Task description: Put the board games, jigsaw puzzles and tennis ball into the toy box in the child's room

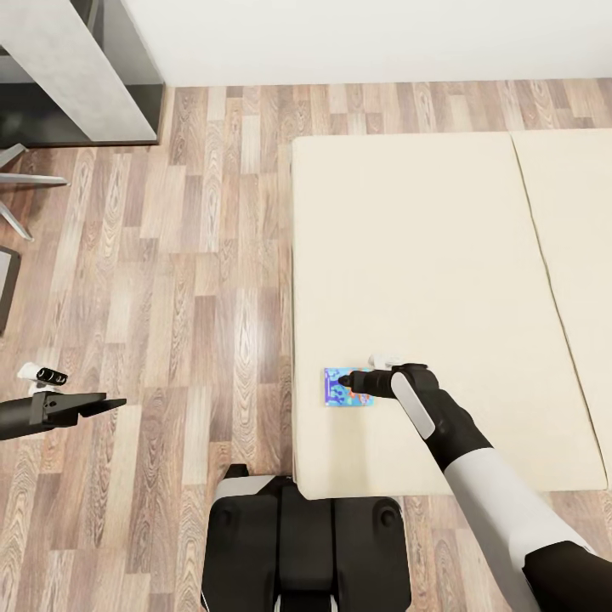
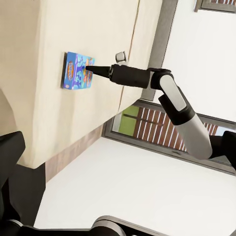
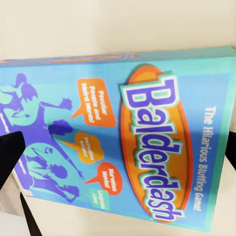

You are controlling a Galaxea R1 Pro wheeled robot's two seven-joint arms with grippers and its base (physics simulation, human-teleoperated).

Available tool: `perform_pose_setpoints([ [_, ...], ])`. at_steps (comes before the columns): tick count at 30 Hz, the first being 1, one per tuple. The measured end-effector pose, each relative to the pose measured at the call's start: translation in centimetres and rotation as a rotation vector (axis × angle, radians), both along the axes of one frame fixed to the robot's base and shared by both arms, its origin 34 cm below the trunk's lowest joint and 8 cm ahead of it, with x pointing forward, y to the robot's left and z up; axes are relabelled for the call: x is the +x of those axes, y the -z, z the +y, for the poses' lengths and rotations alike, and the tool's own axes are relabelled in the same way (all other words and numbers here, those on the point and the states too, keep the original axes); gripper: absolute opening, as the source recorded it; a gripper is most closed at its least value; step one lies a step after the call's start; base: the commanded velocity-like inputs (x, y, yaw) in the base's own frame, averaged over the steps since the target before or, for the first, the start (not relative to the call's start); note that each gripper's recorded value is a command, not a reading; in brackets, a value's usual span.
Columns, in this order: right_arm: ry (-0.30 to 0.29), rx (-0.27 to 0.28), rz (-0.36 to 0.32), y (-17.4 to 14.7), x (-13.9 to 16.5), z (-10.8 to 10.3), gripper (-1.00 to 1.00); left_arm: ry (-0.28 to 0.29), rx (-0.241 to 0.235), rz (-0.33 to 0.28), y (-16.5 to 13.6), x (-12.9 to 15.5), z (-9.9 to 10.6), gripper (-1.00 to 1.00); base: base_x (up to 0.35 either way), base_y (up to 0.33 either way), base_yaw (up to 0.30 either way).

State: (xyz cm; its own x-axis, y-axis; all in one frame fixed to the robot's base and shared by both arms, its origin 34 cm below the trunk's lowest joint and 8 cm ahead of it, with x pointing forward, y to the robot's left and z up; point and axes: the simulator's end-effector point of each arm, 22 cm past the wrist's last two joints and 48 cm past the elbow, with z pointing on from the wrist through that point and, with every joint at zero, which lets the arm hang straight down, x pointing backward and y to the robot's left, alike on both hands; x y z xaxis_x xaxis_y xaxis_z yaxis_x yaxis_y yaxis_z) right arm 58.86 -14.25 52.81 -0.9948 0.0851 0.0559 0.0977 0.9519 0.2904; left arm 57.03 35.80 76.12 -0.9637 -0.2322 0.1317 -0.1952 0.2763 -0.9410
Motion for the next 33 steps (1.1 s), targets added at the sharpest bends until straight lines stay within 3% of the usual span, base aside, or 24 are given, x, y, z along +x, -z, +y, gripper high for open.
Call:
perform_pose_setpoints([
  [33,0.002,0.002,0.000,-0.04,0.05,0.07,1.00,0.000,0.001,0.000,-0.02,0.01,0.05,1.00,0.000,0.110,0.000],
])
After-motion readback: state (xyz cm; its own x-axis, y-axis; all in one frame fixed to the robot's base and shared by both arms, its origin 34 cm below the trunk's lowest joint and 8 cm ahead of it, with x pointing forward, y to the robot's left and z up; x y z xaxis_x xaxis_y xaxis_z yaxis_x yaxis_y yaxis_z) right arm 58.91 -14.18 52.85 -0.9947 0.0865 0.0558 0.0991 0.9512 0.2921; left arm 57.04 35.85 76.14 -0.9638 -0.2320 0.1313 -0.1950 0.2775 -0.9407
